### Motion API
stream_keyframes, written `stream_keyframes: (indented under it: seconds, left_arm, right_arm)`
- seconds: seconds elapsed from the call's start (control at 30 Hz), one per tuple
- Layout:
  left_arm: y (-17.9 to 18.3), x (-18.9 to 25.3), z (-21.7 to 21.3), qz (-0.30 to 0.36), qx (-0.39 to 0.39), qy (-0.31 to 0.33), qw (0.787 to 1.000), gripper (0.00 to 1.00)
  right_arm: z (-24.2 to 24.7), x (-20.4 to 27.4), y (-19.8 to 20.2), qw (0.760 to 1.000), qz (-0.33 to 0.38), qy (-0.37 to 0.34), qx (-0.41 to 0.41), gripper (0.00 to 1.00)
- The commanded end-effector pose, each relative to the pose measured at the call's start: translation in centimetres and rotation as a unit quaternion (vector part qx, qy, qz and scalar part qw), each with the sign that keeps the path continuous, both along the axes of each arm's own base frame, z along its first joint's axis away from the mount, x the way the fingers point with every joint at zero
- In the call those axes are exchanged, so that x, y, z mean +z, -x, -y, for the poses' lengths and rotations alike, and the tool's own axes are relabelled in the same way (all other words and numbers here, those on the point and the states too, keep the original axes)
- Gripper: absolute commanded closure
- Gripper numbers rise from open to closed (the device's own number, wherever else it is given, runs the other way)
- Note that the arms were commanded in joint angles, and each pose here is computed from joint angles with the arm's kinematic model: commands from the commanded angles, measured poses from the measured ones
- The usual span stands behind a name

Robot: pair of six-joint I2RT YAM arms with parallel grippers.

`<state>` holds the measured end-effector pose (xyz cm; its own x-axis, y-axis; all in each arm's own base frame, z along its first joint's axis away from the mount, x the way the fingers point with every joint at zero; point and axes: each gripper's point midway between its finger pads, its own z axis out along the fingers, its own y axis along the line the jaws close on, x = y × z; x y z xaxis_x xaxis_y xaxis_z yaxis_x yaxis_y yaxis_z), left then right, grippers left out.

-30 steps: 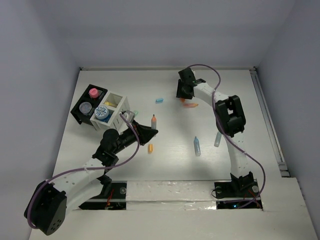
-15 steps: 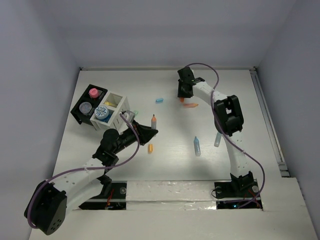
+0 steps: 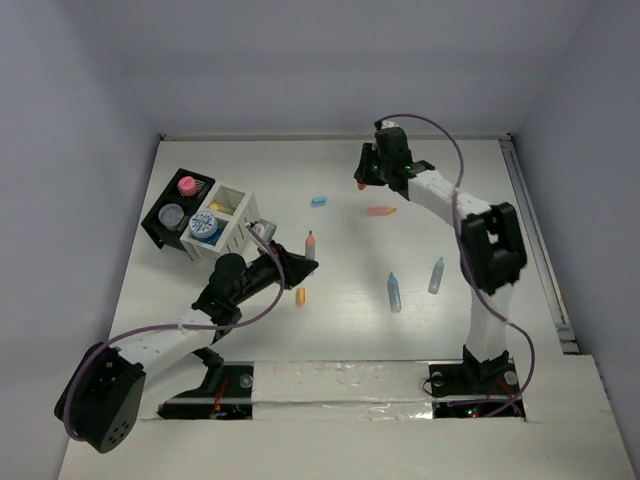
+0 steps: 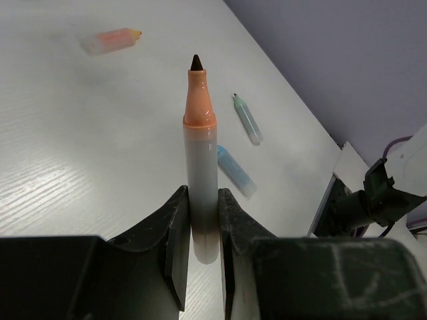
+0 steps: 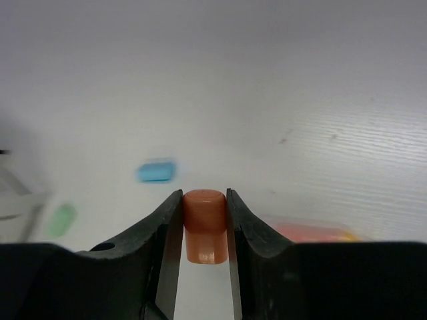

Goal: Sort the stationery into containers
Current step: Pick up the pen cap from the center of the board, then close the pen cap on the pen.

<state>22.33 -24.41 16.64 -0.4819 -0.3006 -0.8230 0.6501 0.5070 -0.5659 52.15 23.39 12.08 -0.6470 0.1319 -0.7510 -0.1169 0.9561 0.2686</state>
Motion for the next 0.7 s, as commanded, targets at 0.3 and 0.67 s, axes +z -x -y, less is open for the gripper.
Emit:
stream_keyframes:
  seconds: [0.3, 0.67]
  left_arm:
    - [-2.3, 3.9, 2.6, -0.001, -0.008, 0.051, 0.999, 1.0]
    - [-3.5, 5.2, 3.0, 0.0, 0.009, 0.057, 0.998, 1.0]
  right_arm:
    - [-8.7, 19.9, 12.5, 0.927, 0.209, -0.274, 0.149, 1.0]
    - [-10.9, 20.0, 16.0, 0.912, 0.213, -0.301, 0.181, 1.0]
